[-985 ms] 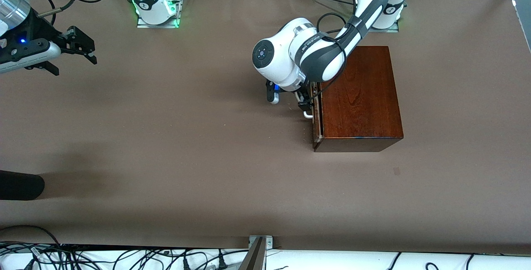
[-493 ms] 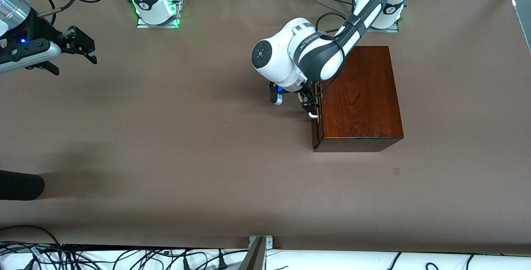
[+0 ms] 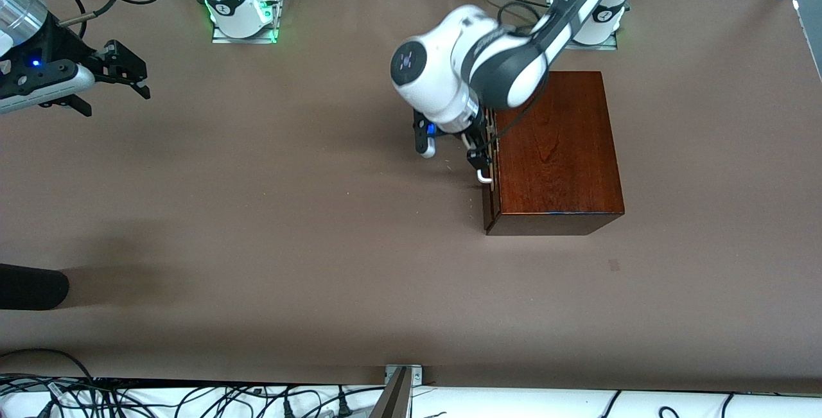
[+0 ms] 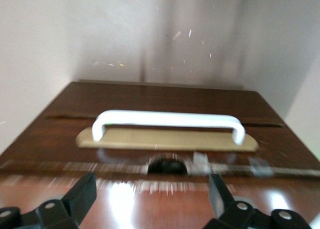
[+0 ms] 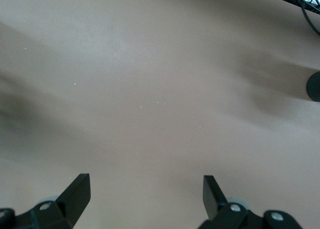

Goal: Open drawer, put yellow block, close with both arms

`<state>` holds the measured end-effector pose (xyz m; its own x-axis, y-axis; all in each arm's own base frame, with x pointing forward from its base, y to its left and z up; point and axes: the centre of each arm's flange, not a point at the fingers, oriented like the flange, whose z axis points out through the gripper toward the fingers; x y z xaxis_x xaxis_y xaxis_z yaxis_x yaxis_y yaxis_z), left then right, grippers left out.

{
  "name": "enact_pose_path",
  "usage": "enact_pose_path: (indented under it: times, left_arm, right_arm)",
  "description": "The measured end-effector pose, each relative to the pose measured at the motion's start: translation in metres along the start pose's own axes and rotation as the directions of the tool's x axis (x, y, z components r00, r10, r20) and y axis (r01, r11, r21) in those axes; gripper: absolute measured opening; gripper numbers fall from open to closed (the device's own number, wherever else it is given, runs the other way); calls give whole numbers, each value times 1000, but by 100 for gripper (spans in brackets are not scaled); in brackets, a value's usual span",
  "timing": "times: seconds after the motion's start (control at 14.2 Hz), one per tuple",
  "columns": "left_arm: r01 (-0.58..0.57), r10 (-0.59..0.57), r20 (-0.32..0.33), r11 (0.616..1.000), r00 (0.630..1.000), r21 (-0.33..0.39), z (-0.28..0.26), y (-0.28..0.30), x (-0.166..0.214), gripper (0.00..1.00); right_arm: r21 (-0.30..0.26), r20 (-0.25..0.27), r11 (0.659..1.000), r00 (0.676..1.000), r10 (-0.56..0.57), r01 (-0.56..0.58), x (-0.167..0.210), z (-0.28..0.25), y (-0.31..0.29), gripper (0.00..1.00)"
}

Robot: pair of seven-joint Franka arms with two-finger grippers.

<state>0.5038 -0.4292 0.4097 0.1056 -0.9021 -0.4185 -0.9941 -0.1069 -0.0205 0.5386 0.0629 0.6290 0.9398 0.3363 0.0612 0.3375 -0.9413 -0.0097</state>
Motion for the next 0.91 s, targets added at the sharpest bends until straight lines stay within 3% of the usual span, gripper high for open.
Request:
enact_pose_path:
  times: [0.21, 0.35, 0.56, 0.91]
  left_arm:
    - [110, -115, -157, 993, 981, -42, -79, 3, -68, 100]
    - [255, -270, -171, 961, 948, -107, -98, -9, -126, 100]
    - [478, -502, -119, 859, 857, -183, -86, -46, -201, 100]
    - [714, -761, -79, 635, 644, -296, -61, -93, -312, 100]
  right_arm:
    - [0, 0, 1000, 1000, 0, 0, 0, 0, 0, 100]
    - [0, 0, 1000, 1000, 0, 0, 0, 0, 0, 100]
    - [0, 0, 1000, 1000, 0, 0, 0, 0, 0, 100]
    - [0, 1, 1000, 1000, -1, 1, 0, 0, 0, 100]
